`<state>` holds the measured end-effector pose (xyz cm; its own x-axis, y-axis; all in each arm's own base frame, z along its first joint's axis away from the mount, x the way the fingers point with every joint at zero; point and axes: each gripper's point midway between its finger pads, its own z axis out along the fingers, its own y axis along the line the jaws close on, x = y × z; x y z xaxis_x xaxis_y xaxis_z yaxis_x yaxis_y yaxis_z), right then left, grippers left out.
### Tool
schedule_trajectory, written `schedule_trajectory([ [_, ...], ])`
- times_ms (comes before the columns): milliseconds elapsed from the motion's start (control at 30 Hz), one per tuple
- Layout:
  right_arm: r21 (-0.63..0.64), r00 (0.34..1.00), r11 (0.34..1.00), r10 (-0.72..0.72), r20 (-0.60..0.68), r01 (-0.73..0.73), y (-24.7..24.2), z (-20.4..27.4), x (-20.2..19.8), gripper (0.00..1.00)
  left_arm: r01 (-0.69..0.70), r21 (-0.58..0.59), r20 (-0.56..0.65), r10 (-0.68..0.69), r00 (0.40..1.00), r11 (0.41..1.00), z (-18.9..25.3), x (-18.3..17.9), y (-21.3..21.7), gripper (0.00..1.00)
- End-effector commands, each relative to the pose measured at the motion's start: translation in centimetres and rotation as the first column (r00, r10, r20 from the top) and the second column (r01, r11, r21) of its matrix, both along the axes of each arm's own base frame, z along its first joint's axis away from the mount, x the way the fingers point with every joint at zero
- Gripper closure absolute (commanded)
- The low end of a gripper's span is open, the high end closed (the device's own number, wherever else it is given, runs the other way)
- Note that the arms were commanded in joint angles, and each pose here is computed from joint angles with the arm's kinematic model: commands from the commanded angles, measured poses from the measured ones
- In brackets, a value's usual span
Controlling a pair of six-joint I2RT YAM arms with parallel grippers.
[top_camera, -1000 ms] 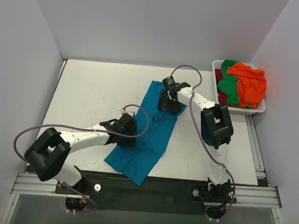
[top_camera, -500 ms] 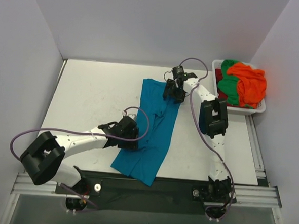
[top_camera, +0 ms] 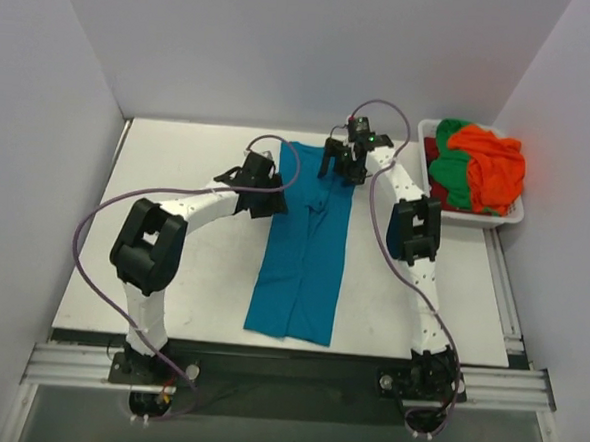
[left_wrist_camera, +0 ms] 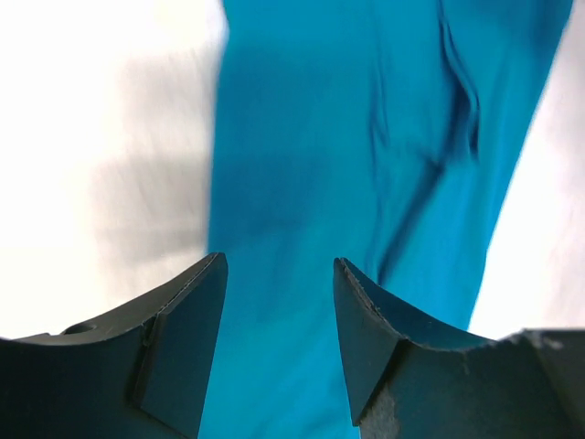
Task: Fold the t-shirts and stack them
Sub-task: Rotate the tshirt 90 degrees
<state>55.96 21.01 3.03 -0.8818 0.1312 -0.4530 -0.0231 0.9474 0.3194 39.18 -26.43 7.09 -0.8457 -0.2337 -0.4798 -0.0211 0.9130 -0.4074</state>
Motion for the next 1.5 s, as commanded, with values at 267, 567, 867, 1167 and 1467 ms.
schedule_trajectory([
  [267, 0.021, 0.987, 0.997, 0.066, 0.145, -0.070, 2.0, 7.4, -0.1, 0.13, 0.083, 0.023, -0.037, -0.082, 0.996, 0.996, -5.8, 11.3, -1.2, 0.39],
  [567, -0.015, 0.997, 1.000, -0.020, 0.076, 0.021, -0.1, 7.9, -4.3, 0.14, 0.000, 0.213, -0.130, 0.029, 0.991, 0.977, -10.8, 11.4, 1.2, 0.63],
  [867, -0.103, 0.999, 0.994, -0.030, -0.045, 0.025, -2.1, 4.4, -10.4, 0.16, -0.173, 0.213, -0.074, 0.192, 0.979, 0.962, -10.4, 14.3, 4.1, 0.65],
  [1167, -0.114, 0.990, 0.991, -0.082, -0.117, 0.069, -3.1, 0.6, -15.2, 0.18, -0.151, 0.118, -0.002, 0.153, 0.988, 0.981, -7.0, 17.9, 3.8, 0.47],
  [1467, -0.126, 0.977, 0.984, -0.142, -0.157, 0.123, -4.3, -1.5, -19.1, 0.29, -0.141, -0.008, 0.133, 0.141, 0.981, 0.990, 2.0, 16.5, 5.5, 0.29],
])
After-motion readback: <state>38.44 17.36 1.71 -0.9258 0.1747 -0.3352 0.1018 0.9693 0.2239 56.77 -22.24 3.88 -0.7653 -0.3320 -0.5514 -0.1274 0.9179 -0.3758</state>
